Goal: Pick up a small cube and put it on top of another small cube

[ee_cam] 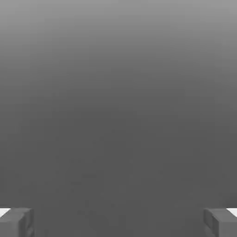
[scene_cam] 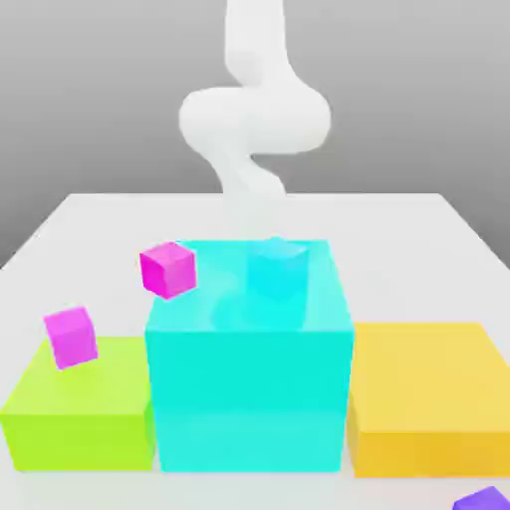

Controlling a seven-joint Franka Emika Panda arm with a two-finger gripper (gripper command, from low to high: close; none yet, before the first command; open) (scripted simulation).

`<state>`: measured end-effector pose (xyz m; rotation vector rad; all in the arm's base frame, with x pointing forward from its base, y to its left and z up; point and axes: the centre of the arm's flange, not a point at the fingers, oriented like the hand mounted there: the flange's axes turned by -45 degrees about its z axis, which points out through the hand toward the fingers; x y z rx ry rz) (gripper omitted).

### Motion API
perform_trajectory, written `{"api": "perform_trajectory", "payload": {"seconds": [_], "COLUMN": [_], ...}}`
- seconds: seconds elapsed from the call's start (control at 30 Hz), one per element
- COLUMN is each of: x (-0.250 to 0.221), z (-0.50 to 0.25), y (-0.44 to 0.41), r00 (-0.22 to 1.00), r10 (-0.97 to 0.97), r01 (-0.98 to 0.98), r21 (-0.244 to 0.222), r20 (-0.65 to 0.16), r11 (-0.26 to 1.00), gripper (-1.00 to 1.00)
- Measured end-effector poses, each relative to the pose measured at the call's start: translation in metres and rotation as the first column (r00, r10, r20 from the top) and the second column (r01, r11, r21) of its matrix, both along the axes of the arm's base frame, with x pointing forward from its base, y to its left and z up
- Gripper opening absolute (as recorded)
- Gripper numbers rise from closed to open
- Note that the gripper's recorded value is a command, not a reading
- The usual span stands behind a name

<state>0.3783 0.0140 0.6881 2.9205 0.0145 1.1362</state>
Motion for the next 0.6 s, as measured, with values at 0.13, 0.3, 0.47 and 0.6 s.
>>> {"api": "perform_trajectory", "payload": {"seconds": [0.13, 0.3, 0.47, 0.6], "x": [0.049, 0.099, 0.138, 0.159], "z": [-0.043, -0.105, -0.175, -0.237], "y": [0.025, 0.058, 0.094, 0.126], "r00": [0.995, 0.976, 0.941, 0.903], "r10": [0.03, 0.069, 0.112, 0.152], "r01": [-0.033, -0.084, -0.143, -0.199], "r21": [-0.032, -0.06, -0.075, -0.077], "r20": [-0.095, -0.209, -0.318, -0.403], "r11": [0.999, 0.995, 0.987, 0.977], "gripper": [0.0, 0.0, 0.0, 0.0]}}
